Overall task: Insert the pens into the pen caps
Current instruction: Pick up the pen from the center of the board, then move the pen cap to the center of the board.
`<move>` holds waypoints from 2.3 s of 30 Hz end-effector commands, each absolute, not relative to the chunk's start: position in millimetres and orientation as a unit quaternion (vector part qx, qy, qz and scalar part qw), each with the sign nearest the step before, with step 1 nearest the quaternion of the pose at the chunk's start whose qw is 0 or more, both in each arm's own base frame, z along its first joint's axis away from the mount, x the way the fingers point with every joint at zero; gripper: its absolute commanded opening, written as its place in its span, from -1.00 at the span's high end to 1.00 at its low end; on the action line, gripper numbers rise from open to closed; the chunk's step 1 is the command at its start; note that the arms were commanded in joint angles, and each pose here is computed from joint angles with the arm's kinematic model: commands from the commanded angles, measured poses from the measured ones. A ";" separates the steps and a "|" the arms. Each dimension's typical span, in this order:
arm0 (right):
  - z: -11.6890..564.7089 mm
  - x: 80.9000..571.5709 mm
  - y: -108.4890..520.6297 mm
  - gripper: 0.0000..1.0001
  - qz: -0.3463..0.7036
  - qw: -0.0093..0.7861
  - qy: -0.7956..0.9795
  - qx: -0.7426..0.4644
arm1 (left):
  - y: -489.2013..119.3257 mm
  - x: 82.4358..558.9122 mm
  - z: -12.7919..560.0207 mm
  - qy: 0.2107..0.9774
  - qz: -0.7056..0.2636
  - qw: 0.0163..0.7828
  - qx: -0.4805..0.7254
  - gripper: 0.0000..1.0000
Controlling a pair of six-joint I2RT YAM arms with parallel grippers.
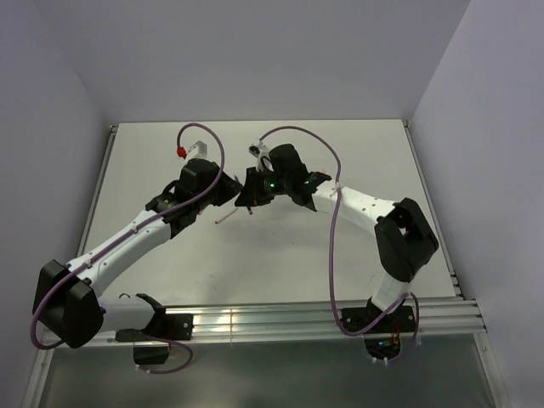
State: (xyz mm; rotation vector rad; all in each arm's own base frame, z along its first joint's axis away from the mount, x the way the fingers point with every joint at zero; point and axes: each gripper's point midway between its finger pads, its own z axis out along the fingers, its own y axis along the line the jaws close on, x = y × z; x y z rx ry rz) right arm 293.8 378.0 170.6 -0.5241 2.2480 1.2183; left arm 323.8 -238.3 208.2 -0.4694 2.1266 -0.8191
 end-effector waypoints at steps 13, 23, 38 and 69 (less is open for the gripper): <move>213.6 305.7 369.2 1.00 0.438 0.330 0.810 -0.207 | -221.1 314.8 259.2 0.807 -0.331 0.452 -0.189 0.15; 216.2 304.8 363.5 1.00 0.435 0.334 0.811 -0.206 | -214.6 315.8 262.4 0.808 -0.319 0.457 -0.192 0.14; 223.8 323.0 329.5 1.00 0.407 0.362 0.822 -0.166 | -172.3 325.8 227.5 0.808 -0.231 0.439 -0.317 0.05; 245.6 346.3 259.7 1.00 0.381 0.422 0.820 -0.073 | -249.5 384.4 83.2 0.852 -0.126 0.313 -0.400 0.19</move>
